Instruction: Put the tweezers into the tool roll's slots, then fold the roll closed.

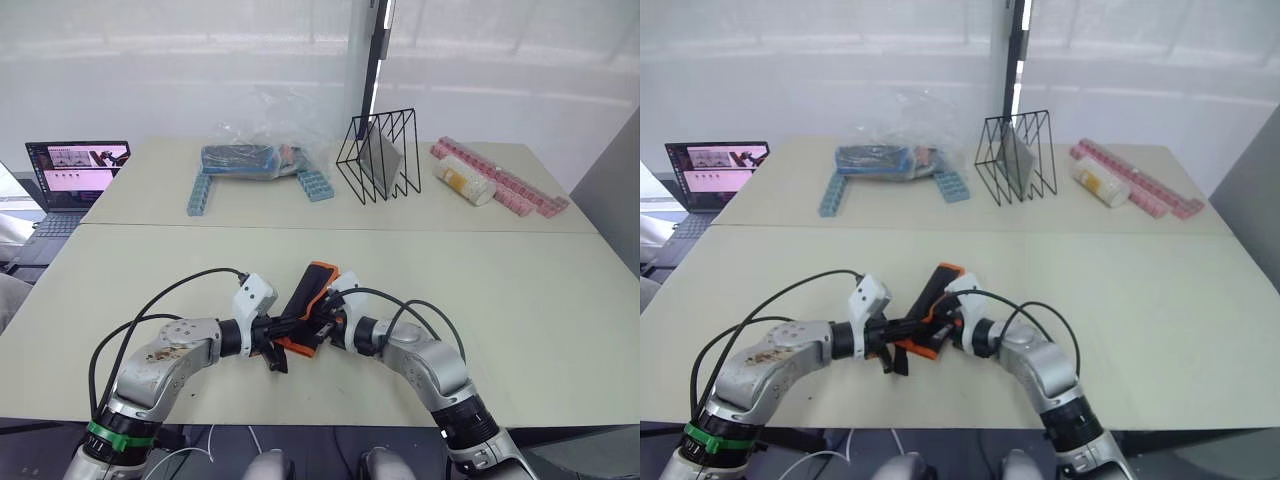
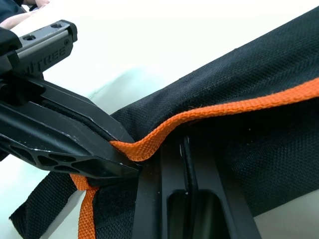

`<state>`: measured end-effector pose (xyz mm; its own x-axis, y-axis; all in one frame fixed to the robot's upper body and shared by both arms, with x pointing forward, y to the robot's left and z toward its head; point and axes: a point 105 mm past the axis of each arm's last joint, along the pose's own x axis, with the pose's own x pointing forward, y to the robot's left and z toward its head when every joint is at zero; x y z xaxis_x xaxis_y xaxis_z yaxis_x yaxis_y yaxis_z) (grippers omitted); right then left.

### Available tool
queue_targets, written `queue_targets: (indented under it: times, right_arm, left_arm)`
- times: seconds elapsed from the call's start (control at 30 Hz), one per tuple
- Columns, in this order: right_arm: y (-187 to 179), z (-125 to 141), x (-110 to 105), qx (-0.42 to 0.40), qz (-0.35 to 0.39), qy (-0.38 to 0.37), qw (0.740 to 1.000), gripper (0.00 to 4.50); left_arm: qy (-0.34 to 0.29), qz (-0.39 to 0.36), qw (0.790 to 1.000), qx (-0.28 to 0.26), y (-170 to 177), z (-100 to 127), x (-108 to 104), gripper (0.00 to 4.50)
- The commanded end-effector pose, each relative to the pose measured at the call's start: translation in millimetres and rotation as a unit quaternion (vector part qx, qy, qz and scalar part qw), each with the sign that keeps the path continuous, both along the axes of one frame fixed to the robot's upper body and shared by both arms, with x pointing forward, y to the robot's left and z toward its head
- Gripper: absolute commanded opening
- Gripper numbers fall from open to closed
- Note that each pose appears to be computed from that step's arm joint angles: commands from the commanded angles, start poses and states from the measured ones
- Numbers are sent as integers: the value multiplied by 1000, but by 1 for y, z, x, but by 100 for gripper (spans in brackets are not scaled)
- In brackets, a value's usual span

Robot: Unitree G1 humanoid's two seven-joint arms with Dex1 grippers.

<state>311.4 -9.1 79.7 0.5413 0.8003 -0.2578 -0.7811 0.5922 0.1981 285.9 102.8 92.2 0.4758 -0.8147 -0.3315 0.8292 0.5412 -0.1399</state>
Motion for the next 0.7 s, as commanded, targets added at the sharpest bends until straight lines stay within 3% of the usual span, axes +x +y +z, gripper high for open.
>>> queue_targets:
  times: [0.03, 0.13, 0.47, 0.5, 0.7]
  right_arm:
    - [-10, -20, 0, -34, -21, 32, 999, 0]
    - [-10, -19, 1, -34, -22, 31, 999, 0]
    - [-14, 9, -2, 27, -4, 14, 1000, 0]
    - [-15, 12, -4, 29, 1, 8, 1000, 54]
    - [-20, 31, -12, 76, 22, 3, 997, 245]
  left_arm:
    - [35, -30, 999, 5, -13, -21, -12, 3]
    - [50, -32, 998, 20, -13, -38, -18, 3]
    - [53, -17, 998, 32, -17, -58, -15, 3]
    - [52, -16, 998, 31, -17, -58, -15, 0]
    - [47, -15, 998, 30, -19, -55, -13, 0]
